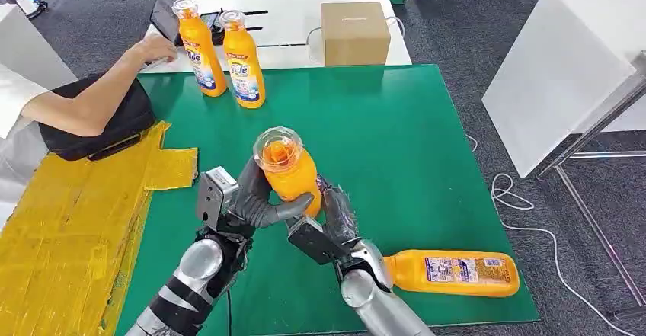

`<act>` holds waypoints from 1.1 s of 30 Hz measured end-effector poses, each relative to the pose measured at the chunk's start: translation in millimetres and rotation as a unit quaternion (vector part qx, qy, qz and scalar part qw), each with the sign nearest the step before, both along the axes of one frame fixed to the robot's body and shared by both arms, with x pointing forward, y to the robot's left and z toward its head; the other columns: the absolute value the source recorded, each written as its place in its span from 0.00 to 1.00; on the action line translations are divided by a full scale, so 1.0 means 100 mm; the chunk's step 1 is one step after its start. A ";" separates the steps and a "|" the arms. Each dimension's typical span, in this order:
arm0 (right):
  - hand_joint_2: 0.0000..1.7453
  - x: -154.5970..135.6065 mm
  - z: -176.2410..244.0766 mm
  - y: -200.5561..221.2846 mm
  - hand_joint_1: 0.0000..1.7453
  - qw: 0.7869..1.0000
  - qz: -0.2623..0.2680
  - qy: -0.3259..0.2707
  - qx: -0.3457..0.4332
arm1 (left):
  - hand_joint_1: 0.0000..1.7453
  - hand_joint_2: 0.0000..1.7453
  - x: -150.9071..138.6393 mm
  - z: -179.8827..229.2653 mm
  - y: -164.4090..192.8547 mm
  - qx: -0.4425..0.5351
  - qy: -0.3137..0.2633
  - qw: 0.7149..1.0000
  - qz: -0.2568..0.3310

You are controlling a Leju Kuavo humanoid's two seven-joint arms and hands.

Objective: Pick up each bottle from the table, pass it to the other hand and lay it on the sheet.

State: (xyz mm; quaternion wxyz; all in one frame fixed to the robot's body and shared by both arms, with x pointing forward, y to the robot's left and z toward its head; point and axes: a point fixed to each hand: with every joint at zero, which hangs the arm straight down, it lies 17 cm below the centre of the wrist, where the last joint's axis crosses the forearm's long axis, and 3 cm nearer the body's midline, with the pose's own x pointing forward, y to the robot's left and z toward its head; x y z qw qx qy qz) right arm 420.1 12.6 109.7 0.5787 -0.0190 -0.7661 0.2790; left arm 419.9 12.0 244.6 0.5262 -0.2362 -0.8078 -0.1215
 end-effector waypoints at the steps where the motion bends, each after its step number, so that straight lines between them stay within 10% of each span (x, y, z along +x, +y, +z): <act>1: 1.00 0.00 0.01 -0.01 1.00 1.000 -0.001 0.000 0.003 | 1.00 1.00 0.01 0.01 0.02 -0.001 -0.001 1.000 0.004; 7: 1.00 0.04 0.13 -0.13 1.00 1.000 -0.013 -0.012 0.021 | 1.00 1.00 0.09 0.10 0.09 0.001 -0.016 1.000 0.022; 8: 1.00 0.06 0.15 -0.17 0.40 0.999 -0.018 -0.014 0.026 | 1.00 1.00 0.12 0.12 0.11 0.008 -0.022 0.999 0.028; 9: 0.00 0.07 0.17 -0.20 0.00 0.999 -0.021 -0.015 0.029 | 1.00 1.00 0.14 0.14 0.12 0.014 -0.028 0.999 0.034; 16: 0.00 0.07 0.46 -0.46 0.00 0.995 -0.030 -0.043 0.079 | 1.00 1.00 0.67 0.26 0.68 0.103 -0.071 0.981 0.151; 21: 0.00 -0.03 0.80 -0.63 0.00 0.991 -0.020 -0.078 0.105 | 1.00 1.00 1.24 0.51 1.45 0.257 -0.129 0.917 0.276; 29: 0.00 -0.22 1.35 -1.13 0.00 0.980 -0.024 -0.145 0.137 | 1.00 1.00 2.08 0.47 3.17 0.638 -0.139 0.652 0.386; 33: 0.00 -0.26 1.46 -1.29 0.00 0.976 -0.036 -0.162 0.145 | 1.00 1.00 2.16 0.25 3.70 0.718 -0.107 0.572 0.381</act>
